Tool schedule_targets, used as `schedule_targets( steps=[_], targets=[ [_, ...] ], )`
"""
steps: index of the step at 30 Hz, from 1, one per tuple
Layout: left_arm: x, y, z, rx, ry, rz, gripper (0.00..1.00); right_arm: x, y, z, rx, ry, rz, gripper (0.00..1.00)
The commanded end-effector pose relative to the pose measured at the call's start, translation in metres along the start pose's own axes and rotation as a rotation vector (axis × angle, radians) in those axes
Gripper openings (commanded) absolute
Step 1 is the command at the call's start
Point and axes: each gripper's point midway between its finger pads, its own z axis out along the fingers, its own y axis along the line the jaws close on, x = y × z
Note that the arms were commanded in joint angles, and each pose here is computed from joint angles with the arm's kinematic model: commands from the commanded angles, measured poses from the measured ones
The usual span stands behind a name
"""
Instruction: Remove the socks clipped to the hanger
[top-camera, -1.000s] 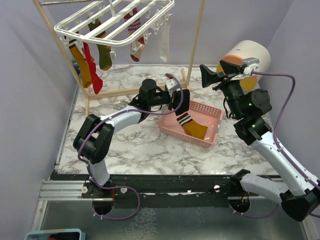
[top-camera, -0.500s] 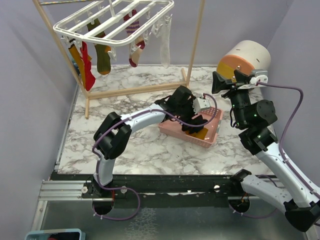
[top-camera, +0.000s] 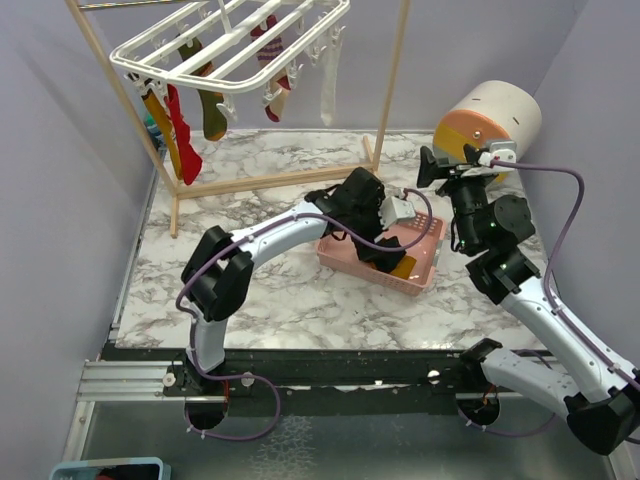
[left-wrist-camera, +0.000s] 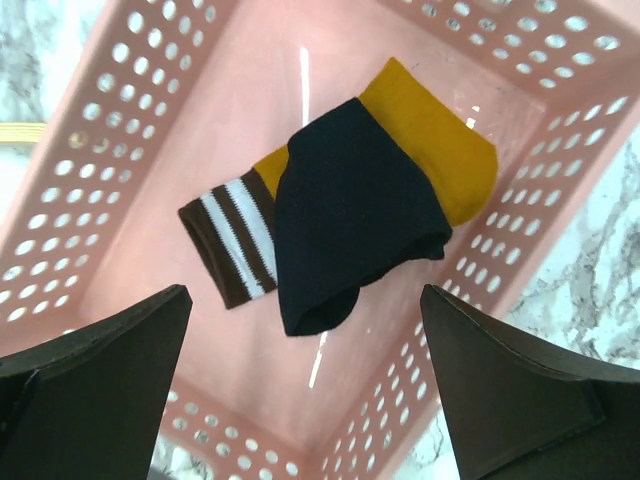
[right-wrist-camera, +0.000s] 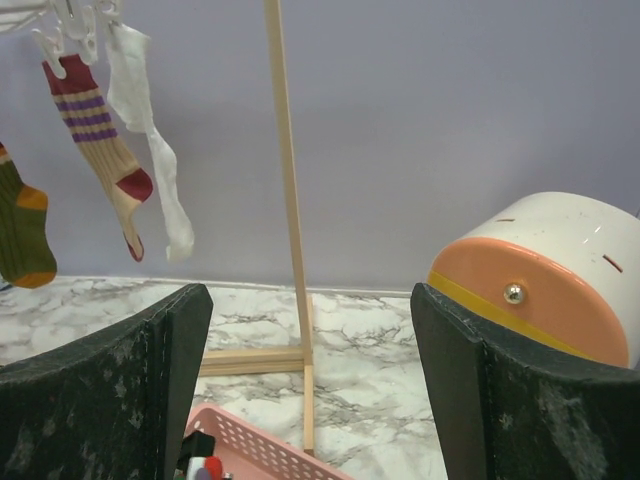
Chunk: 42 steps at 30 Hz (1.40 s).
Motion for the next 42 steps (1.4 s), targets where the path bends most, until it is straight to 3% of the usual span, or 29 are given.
schedule_targets(
  steps=[1, 13, 21, 22, 28, 35, 42],
  targets=[
    [-0.05, 0.003, -0.059, -0.044, -0.117, 0.073, 0.99, -0.006, -0.004, 0.01, 0.03, -0.033, 0.001, 0.87],
    [-0.064, 0.012, -0.157, -0.074, -0.225, 0.034, 0.99, 0.009, 0.004, 0.029, 0.014, -0.009, 0.028, 0.88],
    [-0.042, 0.038, -0.221, -0.185, -0.328, -0.037, 0.99, 0.007, 0.01, 0.035, 0.001, -0.004, 0.067, 0.92],
    [-0.041, 0.04, -0.228, -0.194, -0.353, -0.044, 0.99, 0.007, 0.01, 0.035, 0.0, -0.005, 0.071, 0.96],
    [-0.037, 0.078, -0.269, -0.357, -0.647, -0.182, 0.99, 0.009, 0.013, 0.035, -0.01, 0.005, 0.08, 0.98],
    [-0.04, 0.15, -0.262, -0.542, -0.768, -0.272, 0.99, 0.007, 0.017, 0.034, -0.031, 0.008, 0.117, 0.99],
    [-0.048, 0.211, -0.229, -0.604, -0.841, -0.343, 0.99, 0.01, 0.015, 0.028, -0.028, 0.014, 0.118, 0.99]
  ],
)
